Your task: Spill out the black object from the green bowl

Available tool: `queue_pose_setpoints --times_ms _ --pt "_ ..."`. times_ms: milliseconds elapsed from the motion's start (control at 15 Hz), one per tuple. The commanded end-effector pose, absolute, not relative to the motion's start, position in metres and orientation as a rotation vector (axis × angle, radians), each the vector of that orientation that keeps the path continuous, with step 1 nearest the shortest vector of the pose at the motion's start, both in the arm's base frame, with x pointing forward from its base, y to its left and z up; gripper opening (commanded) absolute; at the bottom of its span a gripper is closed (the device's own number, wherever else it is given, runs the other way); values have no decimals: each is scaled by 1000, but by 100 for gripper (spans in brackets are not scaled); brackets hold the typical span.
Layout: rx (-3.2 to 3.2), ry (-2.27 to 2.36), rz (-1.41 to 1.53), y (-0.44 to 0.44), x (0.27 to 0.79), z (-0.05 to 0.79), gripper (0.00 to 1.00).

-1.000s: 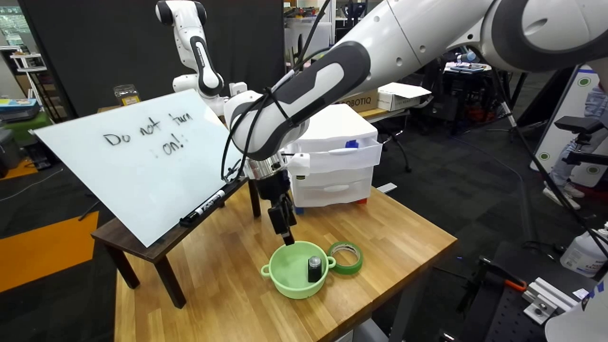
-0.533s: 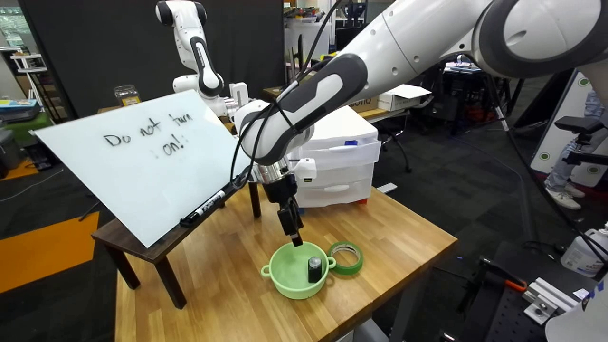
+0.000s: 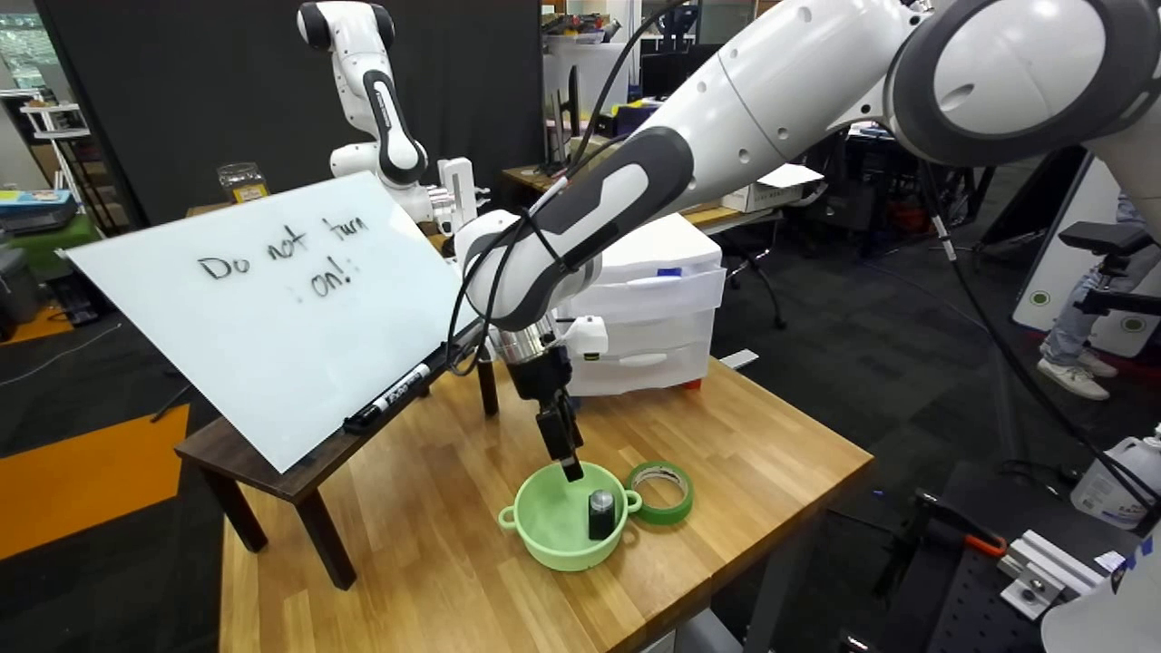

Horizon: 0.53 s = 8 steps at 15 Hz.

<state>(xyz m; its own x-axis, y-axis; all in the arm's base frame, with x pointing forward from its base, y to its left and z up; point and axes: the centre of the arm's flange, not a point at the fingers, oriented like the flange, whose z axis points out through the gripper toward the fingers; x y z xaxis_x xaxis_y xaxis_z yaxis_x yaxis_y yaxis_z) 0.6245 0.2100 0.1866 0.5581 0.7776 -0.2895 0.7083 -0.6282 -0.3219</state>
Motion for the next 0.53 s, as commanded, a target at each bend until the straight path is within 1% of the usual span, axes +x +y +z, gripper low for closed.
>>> queue_pose_setpoints --times_ms 0,467 --pt "-2576 -1277 546 201 630 186 100" --pt "-2576 -1282 557 194 632 187 100"
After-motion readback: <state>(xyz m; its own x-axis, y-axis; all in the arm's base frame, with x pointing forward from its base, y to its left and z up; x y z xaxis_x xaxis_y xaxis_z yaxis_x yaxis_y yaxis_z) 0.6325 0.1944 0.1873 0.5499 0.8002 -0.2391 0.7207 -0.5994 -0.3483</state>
